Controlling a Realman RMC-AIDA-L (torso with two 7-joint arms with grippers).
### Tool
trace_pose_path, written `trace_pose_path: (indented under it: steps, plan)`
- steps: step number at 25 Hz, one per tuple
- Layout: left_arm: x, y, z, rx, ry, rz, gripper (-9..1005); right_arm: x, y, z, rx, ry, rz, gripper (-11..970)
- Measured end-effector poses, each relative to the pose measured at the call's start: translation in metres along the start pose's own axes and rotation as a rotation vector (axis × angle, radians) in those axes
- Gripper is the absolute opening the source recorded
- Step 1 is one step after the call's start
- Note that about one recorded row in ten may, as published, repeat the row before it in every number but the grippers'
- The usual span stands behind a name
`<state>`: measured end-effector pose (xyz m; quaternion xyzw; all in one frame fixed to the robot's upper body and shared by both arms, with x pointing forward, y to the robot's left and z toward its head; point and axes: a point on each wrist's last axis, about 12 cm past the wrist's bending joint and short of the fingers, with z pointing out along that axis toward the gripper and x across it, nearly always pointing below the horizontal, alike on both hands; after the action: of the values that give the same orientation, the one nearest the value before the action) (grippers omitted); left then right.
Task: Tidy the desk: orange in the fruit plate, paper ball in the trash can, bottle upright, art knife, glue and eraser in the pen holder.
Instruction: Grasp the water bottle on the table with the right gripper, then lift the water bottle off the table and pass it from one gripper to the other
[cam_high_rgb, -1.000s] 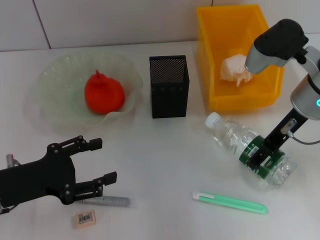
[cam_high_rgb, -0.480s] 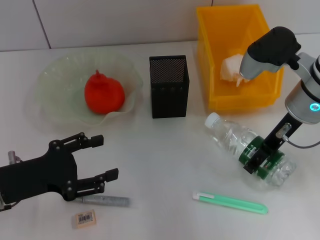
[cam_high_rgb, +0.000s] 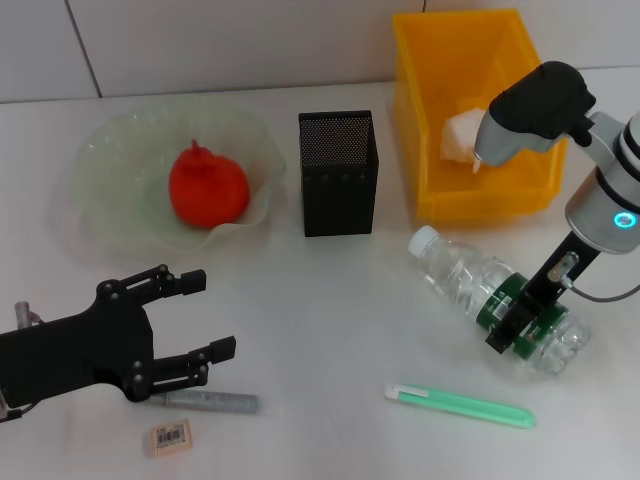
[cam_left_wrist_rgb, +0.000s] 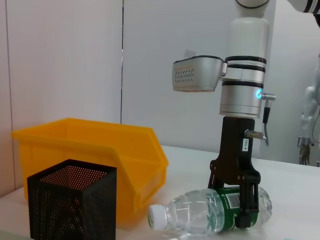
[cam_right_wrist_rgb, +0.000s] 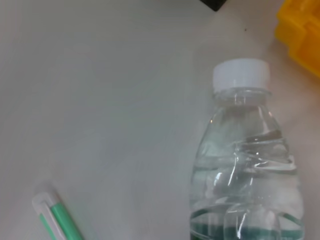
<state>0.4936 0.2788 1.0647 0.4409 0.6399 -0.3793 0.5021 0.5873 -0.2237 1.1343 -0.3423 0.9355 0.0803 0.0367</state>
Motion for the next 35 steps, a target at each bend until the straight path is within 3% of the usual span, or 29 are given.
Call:
trace_pose_path:
  steps: [20,35]
  plan:
    - [0.0,-0.001,-0.003,-0.001,-0.002,0.008,813,-0.002,0.005,0.006,-0.008,0.029,-0.033,775]
    - [-0.001,0.0,-0.007,-0.034,-0.03,0.016,813,0.024,0.004,0.004,-0.158,-0.252,-0.13,772]
